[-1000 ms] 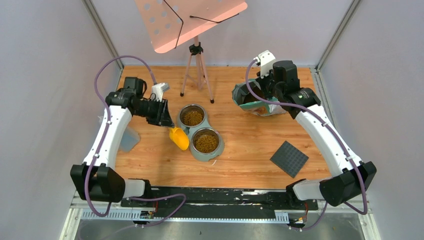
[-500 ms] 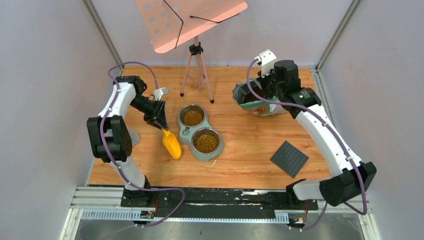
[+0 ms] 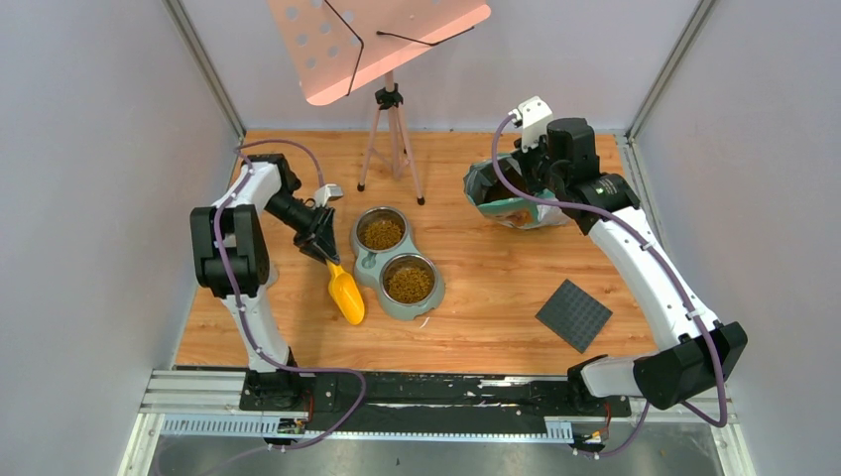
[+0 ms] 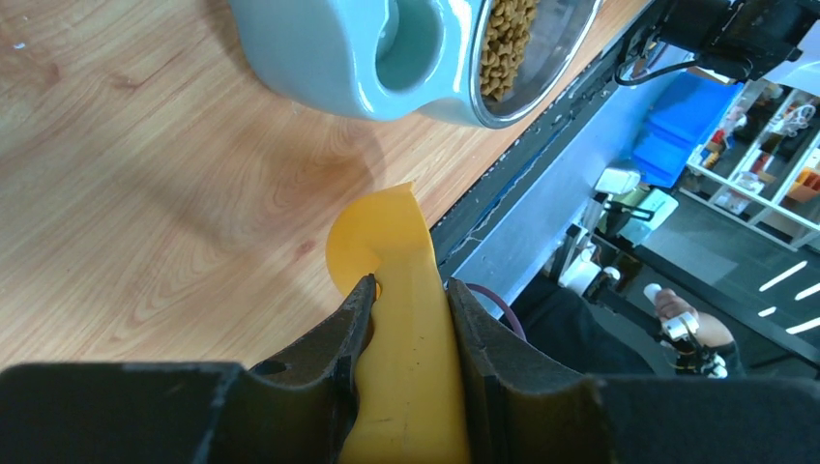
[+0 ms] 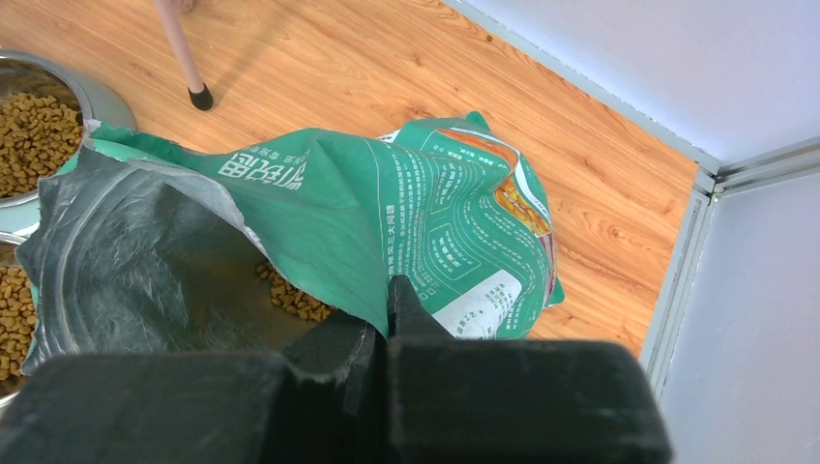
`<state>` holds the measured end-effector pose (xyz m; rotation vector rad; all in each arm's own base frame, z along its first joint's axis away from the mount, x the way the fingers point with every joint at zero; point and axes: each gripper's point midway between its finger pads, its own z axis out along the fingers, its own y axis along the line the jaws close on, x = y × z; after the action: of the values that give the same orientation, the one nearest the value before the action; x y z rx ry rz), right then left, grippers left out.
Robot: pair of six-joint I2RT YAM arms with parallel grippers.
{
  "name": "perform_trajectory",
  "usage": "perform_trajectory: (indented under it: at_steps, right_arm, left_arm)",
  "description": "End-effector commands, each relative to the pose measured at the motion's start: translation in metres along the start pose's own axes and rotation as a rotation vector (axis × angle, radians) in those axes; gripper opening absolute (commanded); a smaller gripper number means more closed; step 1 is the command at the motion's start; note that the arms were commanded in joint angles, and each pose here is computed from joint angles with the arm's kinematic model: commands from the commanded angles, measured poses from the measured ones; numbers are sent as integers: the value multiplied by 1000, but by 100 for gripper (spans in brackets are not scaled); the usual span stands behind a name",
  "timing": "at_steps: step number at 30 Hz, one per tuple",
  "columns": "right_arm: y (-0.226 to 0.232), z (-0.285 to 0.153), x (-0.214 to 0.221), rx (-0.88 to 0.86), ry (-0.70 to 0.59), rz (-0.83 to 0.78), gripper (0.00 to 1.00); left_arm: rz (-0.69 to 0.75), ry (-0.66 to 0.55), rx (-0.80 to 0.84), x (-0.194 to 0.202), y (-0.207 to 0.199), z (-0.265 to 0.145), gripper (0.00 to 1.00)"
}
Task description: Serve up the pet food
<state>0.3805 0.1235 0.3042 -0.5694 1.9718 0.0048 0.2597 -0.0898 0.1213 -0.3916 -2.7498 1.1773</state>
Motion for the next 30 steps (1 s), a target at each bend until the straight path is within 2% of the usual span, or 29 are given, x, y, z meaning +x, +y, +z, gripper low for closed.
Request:
perform_trajectory:
  at_steps: [1, 8, 17, 21, 23, 30]
  right_arm:
    - [-23, -14, -28, 81, -98, 7, 0]
    - [-22, -14, -27, 76, -95, 9, 0]
    - [-24, -15, -27, 84, -97, 6, 0]
    - [-25, -16, -26, 85, -97, 7, 0]
    - [-25, -16, -26, 86, -95, 7, 0]
    - [-24, -15, -28, 82, -98, 7, 0]
  left_arm:
    - [-2, 2, 57, -5, -2, -1, 7]
    - [-57, 5, 87, -7, 9, 6, 26]
    - [-167, 89, -19, 2, 45, 21, 39]
    - [-187, 102, -52, 3, 51, 22, 57]
    - [-196, 102, -73, 4, 55, 21, 60]
    - [-225, 82, -134, 4, 58, 17, 60]
